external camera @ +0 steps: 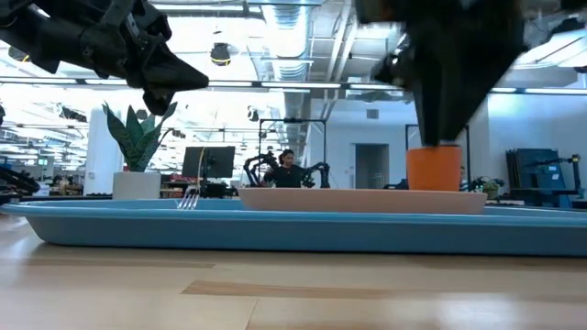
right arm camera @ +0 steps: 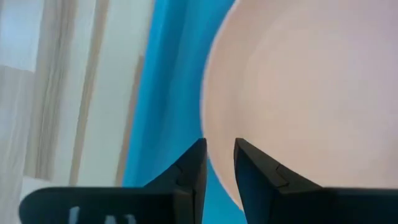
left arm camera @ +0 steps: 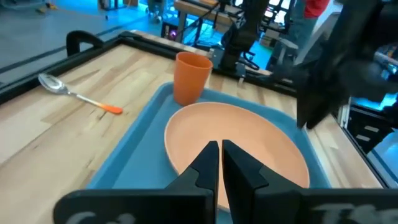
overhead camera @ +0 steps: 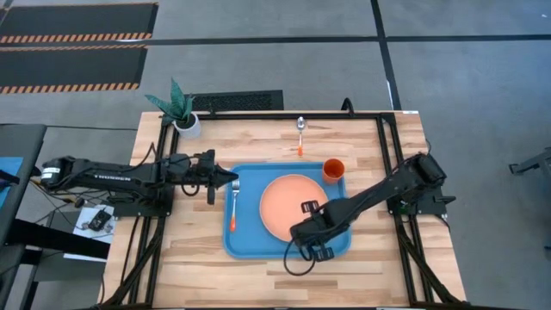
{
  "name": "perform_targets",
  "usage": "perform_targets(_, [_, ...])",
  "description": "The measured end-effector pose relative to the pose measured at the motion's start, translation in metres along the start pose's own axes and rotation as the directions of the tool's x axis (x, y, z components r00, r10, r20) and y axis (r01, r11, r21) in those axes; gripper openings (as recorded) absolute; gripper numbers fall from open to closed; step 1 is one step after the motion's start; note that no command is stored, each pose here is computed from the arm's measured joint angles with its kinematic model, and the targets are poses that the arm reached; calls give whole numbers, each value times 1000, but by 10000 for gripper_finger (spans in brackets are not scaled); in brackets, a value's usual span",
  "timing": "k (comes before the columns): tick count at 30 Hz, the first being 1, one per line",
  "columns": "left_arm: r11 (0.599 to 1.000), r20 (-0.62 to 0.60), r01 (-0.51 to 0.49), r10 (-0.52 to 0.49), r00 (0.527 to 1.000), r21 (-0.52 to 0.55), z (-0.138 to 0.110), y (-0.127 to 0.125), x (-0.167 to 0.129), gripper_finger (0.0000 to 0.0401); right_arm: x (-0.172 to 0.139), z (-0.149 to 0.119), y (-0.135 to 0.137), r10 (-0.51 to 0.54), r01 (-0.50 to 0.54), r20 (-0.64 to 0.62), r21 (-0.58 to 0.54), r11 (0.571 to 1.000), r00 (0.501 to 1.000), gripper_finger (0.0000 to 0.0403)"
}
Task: Pick and place plate/cup/fork/spoon on tray
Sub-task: Put the orange spoon on the right of the orange plate on the blue tray
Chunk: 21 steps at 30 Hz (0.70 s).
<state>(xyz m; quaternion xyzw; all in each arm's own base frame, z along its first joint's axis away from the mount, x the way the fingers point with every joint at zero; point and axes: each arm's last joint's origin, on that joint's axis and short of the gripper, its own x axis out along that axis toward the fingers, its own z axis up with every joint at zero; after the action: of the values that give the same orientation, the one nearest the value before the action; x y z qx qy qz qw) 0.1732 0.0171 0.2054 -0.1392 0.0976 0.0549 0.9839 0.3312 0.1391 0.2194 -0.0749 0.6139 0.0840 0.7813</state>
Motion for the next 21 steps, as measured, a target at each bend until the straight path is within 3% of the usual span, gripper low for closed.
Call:
perform_targets(5, [1000,-11,-20,19,1000,-18,1,10,0,6,-44,-10,-12,-66,63,83,33,997,994,82])
perform_targets(10, [1000,-24,-23,23,999,-6,1,14,0,6,-79,-27,-36,-136,121,184,88,989,973,32])
perform_targets(13, [1000,-24,-19,19,1000,10,-4,16,1,6,-84,-45,-60,-167,136,222,150,979,961,8])
perform_targets(21, [1000,49,-29,29,998,-1,-42,30,-8,6,-69,-102,-124,-275,156,377,317,936,885,10])
